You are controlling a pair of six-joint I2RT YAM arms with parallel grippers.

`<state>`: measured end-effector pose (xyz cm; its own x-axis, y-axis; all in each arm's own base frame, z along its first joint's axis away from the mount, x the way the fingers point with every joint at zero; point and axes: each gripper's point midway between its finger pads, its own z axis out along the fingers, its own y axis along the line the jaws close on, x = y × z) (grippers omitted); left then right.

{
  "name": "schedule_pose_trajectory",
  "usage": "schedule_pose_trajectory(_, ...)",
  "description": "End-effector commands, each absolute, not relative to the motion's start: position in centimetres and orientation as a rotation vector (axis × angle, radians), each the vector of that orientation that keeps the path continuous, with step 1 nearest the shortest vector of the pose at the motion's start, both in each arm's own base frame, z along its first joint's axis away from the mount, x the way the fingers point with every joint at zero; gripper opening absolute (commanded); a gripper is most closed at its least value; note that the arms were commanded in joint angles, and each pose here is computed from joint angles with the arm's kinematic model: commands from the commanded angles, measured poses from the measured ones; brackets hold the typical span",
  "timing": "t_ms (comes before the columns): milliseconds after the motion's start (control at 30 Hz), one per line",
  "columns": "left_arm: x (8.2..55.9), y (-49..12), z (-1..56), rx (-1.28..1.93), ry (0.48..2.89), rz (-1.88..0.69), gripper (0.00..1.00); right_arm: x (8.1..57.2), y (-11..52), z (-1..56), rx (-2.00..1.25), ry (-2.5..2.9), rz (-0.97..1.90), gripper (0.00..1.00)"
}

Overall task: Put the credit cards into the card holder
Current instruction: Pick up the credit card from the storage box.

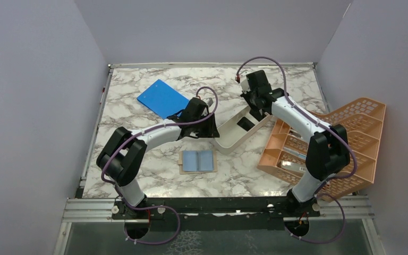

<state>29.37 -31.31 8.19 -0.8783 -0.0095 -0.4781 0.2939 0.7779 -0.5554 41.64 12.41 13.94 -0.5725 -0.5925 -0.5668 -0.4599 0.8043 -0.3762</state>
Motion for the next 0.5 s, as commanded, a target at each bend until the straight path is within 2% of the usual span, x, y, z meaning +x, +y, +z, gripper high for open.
schedule_pose_trajectory(0,29.5,-32.5,10.3,0.209,2.474,-0.962,0.42,40.5,13.2,17.4,-0.640,2.271,-0.303,0.01)
schedule_pose_trajectory(300,31.5,-32.0,13.8,0.160,2.397,-0.879,0.51,39.0,16.9,22.2,-0.466,2.179,-0.161,0.01)
schedule_pose_trajectory(467,32.1,-30.9,16.0,0.115,2.334,-0.833,0.55,36.8,19.2,24.0,-0.433,2.142,0.100,0.01)
